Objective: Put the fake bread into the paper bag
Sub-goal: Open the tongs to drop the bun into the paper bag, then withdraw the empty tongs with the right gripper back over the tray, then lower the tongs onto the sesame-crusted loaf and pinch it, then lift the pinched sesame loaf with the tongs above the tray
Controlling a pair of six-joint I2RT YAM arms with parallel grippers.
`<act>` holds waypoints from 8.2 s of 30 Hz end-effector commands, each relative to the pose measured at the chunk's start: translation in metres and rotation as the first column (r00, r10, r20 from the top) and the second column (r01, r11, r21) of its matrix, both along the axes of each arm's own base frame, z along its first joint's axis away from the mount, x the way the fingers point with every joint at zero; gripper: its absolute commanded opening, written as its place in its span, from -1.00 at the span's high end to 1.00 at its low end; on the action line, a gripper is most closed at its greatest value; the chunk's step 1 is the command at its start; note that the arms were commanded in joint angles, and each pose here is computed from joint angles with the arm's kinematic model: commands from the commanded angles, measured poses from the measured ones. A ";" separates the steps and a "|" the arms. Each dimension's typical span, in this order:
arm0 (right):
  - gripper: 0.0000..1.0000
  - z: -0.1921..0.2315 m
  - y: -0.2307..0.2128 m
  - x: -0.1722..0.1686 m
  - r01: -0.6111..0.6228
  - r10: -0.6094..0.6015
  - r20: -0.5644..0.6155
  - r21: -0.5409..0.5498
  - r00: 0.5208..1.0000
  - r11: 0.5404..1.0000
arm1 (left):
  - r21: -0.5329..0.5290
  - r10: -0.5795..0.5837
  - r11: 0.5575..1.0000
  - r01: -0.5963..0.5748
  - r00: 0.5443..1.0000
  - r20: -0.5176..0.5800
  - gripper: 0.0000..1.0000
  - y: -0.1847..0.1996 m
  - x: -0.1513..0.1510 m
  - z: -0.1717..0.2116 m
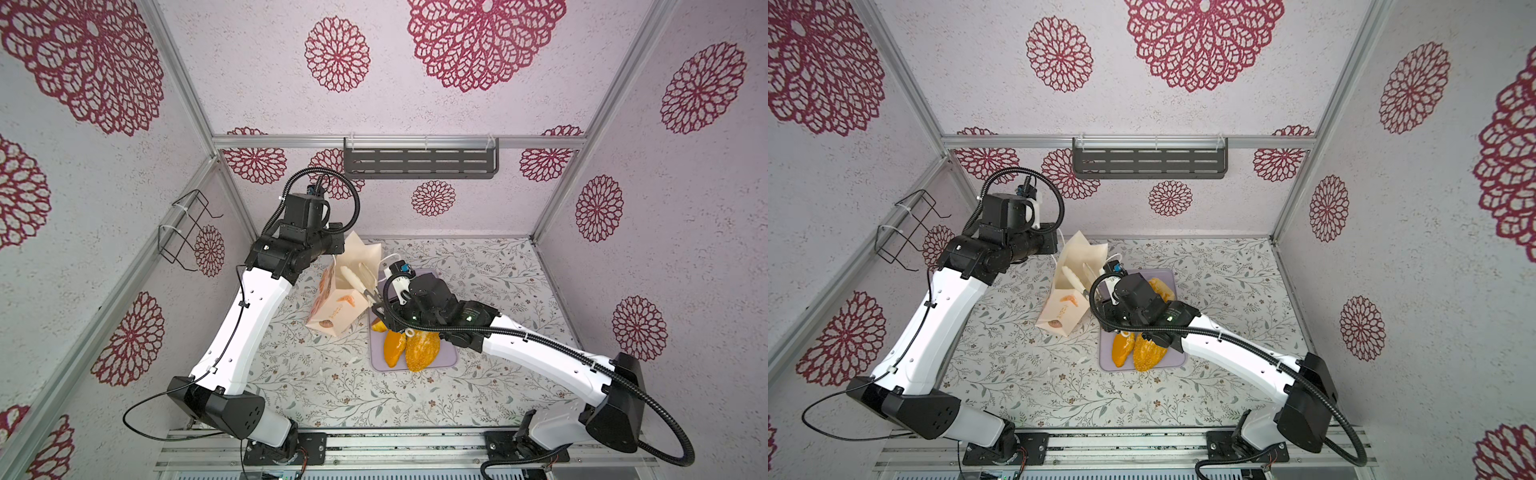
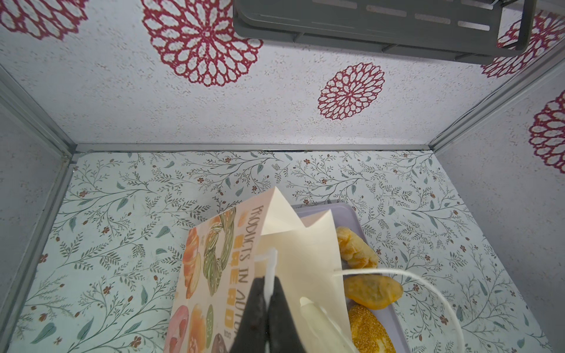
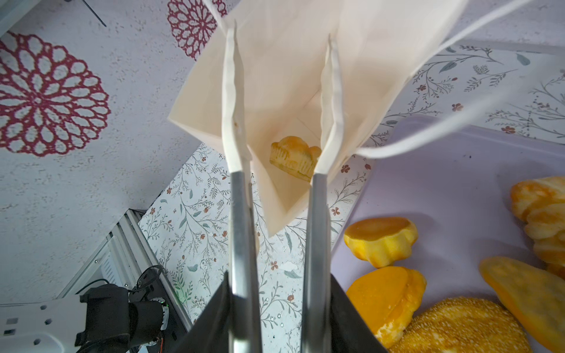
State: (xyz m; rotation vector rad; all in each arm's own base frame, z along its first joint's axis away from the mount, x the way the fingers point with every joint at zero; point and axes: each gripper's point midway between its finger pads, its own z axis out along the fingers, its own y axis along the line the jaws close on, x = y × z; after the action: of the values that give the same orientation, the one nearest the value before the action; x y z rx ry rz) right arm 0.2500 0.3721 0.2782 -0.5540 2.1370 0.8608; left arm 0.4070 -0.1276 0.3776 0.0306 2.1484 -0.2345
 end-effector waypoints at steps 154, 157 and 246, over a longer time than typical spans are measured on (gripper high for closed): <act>-0.10 -0.161 -0.157 -0.092 0.359 -0.260 -0.593 0.052 0.762 0.932 | 0.016 -0.054 0.998 0.055 0.998 -0.028 1.00 -0.032 -0.006 -0.022; -0.04 -0.160 -0.156 -0.092 0.360 -0.254 -0.591 0.066 0.765 0.930 | 0.020 -0.049 0.999 0.049 0.998 -0.029 1.00 -0.030 -0.006 -0.023; 0.62 -0.012 -0.158 -0.045 0.295 -0.227 -0.251 0.282 0.941 0.913 | -0.025 -0.069 0.997 0.068 0.997 -0.043 1.00 -0.035 -0.014 -0.015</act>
State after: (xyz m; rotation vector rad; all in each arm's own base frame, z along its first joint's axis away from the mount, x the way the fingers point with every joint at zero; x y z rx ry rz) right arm 0.1933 0.2066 0.2157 0.0412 2.3178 1.0457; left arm 0.4000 -0.1603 0.3485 0.0769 2.2169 -0.2750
